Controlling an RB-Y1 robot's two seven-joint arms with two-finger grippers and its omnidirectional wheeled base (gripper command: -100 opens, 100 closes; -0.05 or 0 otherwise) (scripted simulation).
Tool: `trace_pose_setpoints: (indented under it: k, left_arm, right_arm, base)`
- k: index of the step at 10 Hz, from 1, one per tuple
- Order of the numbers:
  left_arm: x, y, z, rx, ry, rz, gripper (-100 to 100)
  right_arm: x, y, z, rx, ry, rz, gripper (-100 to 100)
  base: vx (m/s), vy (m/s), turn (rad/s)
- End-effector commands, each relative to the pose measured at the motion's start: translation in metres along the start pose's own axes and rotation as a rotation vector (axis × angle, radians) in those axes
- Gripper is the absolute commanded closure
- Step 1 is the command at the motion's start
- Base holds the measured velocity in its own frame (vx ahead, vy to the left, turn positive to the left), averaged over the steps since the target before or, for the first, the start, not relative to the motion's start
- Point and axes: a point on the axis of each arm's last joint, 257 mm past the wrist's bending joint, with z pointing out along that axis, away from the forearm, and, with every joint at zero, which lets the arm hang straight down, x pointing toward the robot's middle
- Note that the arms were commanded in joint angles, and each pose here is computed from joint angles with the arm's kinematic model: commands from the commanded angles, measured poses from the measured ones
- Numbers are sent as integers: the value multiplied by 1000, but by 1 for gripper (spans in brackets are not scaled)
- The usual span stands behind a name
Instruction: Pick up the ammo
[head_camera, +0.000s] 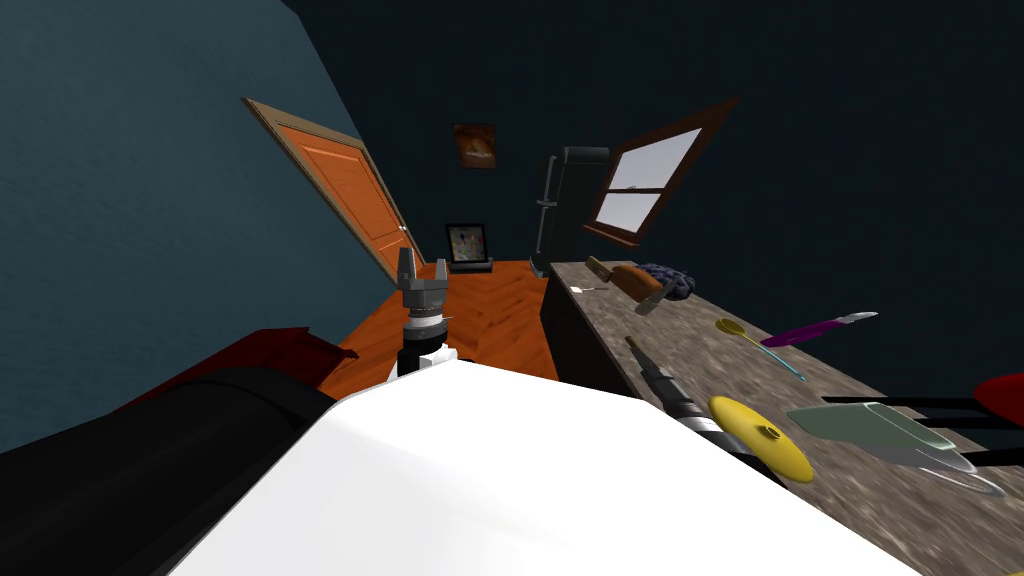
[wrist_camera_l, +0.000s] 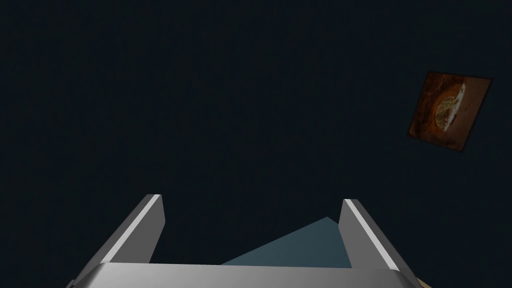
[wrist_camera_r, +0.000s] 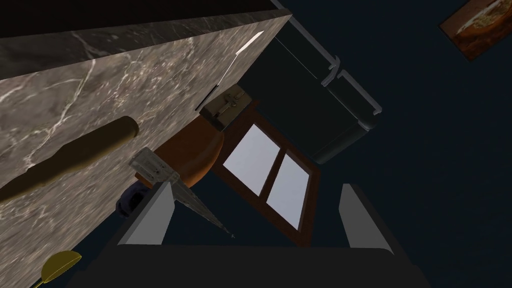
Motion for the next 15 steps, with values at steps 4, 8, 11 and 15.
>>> trace_pose_setpoints:
  k: [4,8,11,15]
  left_arm:
    - [0,0,0,0,0,0,0]
    - [0,0,0,0,0,0,0]
    - [0,0,0,0,0,0,0]
    - [0,0,0,0,0,0,0]
  right_arm:
    - [0,0,0,0,0,0,-100]
    - [-5,-25,-16,91,36,-81,-100]
    - [-8,-40,-26,145,59,-130,-100]
    - [-8,-40,-26,145,59,-130,-100]
  base:
    - [0,0,-1]
    - [38,-5,51]
    - [89,17,13]
    - [19,4,3]
